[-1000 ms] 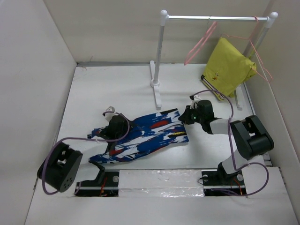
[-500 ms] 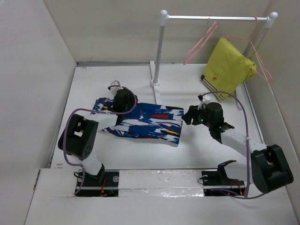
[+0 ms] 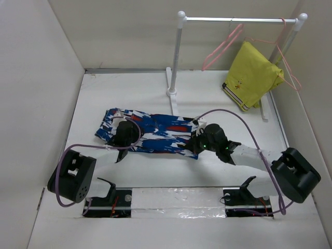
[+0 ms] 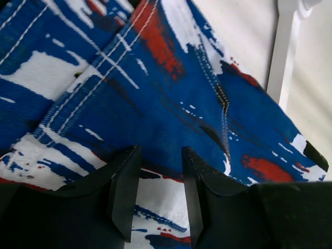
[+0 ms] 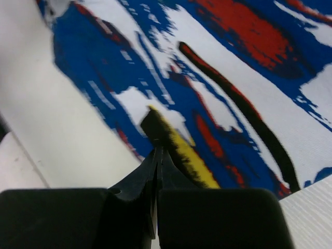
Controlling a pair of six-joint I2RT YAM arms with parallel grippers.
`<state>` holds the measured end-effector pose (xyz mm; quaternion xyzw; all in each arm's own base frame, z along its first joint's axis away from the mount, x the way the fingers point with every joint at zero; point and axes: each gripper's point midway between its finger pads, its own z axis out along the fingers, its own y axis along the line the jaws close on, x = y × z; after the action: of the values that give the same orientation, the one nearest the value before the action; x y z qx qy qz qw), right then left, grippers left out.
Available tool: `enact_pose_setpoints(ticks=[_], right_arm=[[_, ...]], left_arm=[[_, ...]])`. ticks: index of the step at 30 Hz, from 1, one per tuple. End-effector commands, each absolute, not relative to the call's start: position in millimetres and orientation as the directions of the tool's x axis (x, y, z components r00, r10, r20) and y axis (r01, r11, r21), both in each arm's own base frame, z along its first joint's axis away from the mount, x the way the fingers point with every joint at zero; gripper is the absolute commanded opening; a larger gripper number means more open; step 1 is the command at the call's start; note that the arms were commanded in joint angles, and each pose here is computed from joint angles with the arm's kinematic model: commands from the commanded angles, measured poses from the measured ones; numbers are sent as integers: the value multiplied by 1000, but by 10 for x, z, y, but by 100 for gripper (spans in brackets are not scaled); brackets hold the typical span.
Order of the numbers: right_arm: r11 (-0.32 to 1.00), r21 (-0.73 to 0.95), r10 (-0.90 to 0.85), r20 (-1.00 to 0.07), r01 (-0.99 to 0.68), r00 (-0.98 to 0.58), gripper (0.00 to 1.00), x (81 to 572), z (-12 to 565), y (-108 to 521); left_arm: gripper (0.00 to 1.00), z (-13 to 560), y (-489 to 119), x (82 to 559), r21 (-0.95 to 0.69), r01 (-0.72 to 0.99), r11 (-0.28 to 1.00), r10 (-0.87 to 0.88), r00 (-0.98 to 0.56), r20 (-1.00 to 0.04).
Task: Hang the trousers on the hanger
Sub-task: Fold the trousers at the center of the board, then pick up the hanger from the clothesline.
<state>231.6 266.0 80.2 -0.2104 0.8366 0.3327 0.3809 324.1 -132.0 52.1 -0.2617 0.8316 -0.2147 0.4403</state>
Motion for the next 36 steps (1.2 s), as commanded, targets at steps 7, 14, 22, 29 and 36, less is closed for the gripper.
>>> enact_pose_setpoints(ticks=[7, 14, 22, 29, 36], right_arm=[[837, 409, -2, -663, -365, -748, 0, 2256, 105, 1944], [864, 379, 48, -717, -331, -696, 2, 2391, 391, 1648], [823, 304, -3, -843, -480, -539, 47, 2791, 1428, 1781], [840, 182, 141, -983, -512, -120, 0, 3168, 3261, 1772], [952, 110, 131, -990, -285, 56, 32, 3694, 4299, 1411]], left_arm=[[35, 136, -1500, 2695, -690, -279, 668, -676, -614, -407], [35, 334, -1447, 2543, -698, -263, 666, -691, -571, -444], [29, 1038, -1407, 2696, -742, -107, 661, -696, -456, -554], [0, 1946, -1807, 3080, -710, 155, 687, -627, -366, -687], [0, 2311, -2526, 3163, -500, 328, 801, -440, -244, -864]])
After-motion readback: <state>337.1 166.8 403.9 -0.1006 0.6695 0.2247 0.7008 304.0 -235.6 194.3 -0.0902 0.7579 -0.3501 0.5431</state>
